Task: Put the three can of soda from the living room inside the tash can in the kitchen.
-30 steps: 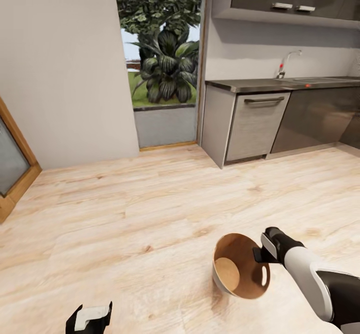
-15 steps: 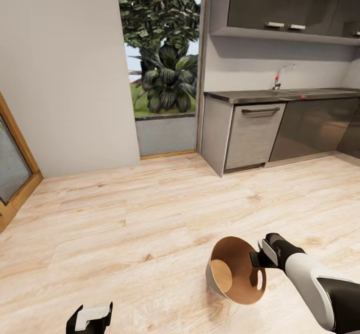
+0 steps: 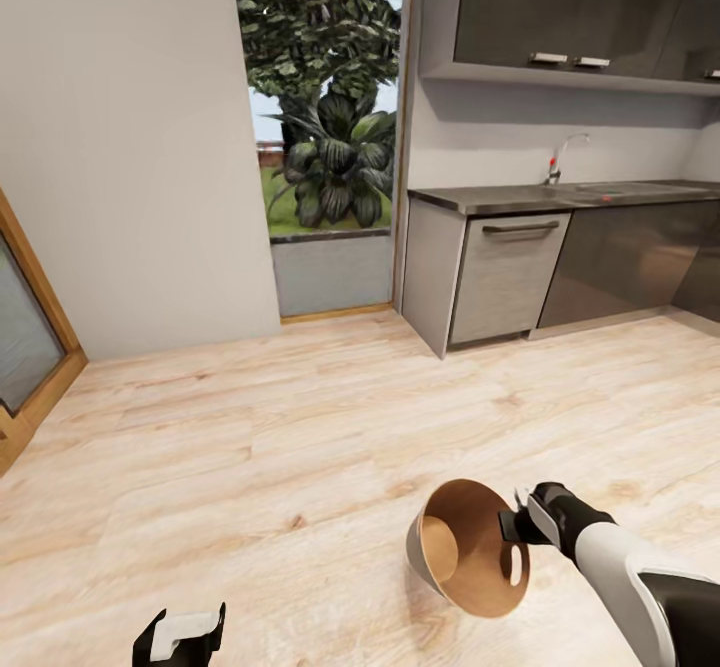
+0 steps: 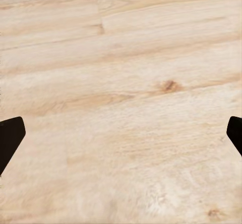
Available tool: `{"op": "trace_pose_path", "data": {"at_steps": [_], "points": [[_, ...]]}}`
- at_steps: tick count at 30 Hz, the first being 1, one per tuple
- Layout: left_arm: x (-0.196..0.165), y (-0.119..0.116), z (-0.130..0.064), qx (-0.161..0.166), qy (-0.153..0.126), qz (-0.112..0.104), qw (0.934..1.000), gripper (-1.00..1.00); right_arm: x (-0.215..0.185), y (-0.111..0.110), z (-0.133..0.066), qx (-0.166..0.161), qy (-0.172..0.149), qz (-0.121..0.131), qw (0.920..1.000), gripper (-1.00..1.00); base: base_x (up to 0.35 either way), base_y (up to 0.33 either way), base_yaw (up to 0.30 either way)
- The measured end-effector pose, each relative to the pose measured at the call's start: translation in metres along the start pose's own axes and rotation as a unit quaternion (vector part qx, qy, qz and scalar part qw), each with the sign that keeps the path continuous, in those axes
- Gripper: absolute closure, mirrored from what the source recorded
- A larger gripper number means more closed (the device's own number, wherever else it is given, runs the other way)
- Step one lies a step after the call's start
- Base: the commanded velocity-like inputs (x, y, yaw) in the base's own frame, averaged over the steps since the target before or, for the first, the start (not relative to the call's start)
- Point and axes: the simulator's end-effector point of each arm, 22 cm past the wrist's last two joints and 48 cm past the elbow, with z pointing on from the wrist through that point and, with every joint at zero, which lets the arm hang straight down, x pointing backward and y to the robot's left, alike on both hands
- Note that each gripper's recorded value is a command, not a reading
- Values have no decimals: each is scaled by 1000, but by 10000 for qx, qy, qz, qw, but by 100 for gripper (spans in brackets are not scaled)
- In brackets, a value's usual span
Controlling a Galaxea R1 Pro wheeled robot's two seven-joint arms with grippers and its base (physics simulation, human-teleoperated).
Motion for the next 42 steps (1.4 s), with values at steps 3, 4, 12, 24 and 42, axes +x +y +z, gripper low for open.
{"op": "trace_pose_path", "data": {"at_steps": [3, 4, 12, 24, 42], "points": [[-7, 0, -2, 0, 0, 0, 10000, -100, -4, -2, -5, 9, -64, -13, 10000, 100, 0, 0, 0], [-9, 0, -3, 0, 1, 0, 10000, -100, -7, -3, -6, -1, -142, 6, 9999, 100, 0, 0, 0], [-26, 0, -8, -5, 6, 4, 10000, -100, -14, 2, -17, -206, -354, -160, 9990, 100, 0, 0, 0], [-51, 1, -16, -6, 12, 8, 10000, -100, -28, 0, -38, -575, -719, -205, 9955, 100, 0, 0, 0], [-83, 1, -28, -3, 75, 2, 10000, -100, -5, -7, -58, -531, -1183, -395, 9908, 100, 0, 0, 0]]}}
